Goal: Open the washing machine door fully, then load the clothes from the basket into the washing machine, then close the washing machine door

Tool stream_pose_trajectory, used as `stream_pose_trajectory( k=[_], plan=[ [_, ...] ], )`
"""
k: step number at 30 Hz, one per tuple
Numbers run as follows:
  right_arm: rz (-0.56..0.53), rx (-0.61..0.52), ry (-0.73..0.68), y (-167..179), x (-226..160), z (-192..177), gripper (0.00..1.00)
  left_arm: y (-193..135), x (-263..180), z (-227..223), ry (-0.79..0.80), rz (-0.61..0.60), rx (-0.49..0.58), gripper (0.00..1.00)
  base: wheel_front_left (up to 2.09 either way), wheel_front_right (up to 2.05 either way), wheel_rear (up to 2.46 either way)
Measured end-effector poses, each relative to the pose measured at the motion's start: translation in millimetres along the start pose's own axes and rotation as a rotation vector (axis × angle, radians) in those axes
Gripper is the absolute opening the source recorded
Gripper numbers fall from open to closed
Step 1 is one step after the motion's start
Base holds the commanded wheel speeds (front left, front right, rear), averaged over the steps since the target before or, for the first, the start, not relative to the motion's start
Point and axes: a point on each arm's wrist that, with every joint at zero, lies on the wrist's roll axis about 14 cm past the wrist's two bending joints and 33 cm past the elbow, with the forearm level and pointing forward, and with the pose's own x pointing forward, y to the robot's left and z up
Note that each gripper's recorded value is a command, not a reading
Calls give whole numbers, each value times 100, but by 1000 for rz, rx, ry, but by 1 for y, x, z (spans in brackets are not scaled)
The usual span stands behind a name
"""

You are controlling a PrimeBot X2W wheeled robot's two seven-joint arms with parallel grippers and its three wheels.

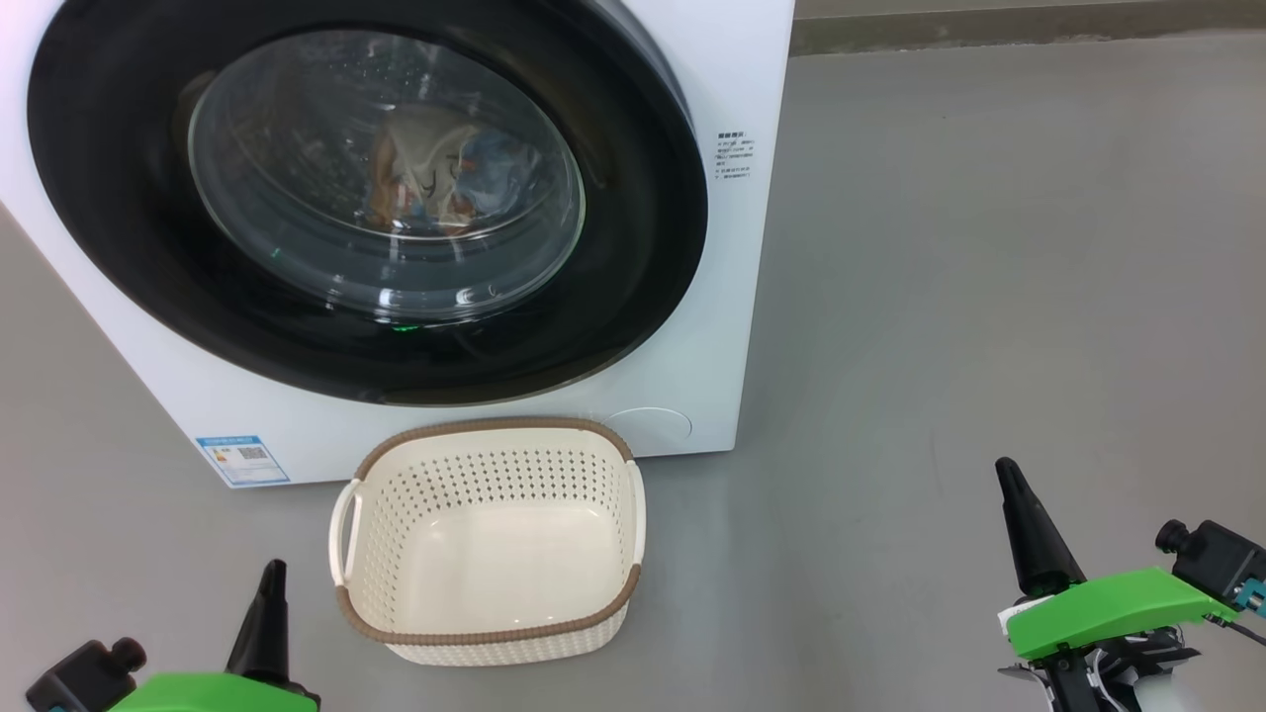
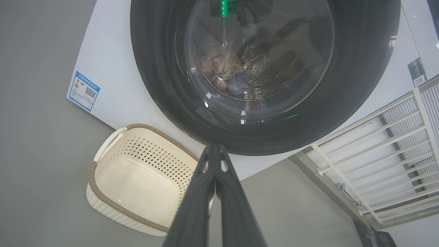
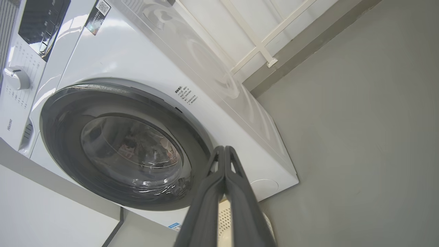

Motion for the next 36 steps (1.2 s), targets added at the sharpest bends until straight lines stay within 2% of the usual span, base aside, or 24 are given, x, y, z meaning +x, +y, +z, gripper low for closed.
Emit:
stream_pose_trajectory(
  k=[36],
  plan=[
    [-57,394,5,-13,-7,0,0,4,0,-1,16,30,-362,0,0,0,0]
  ],
)
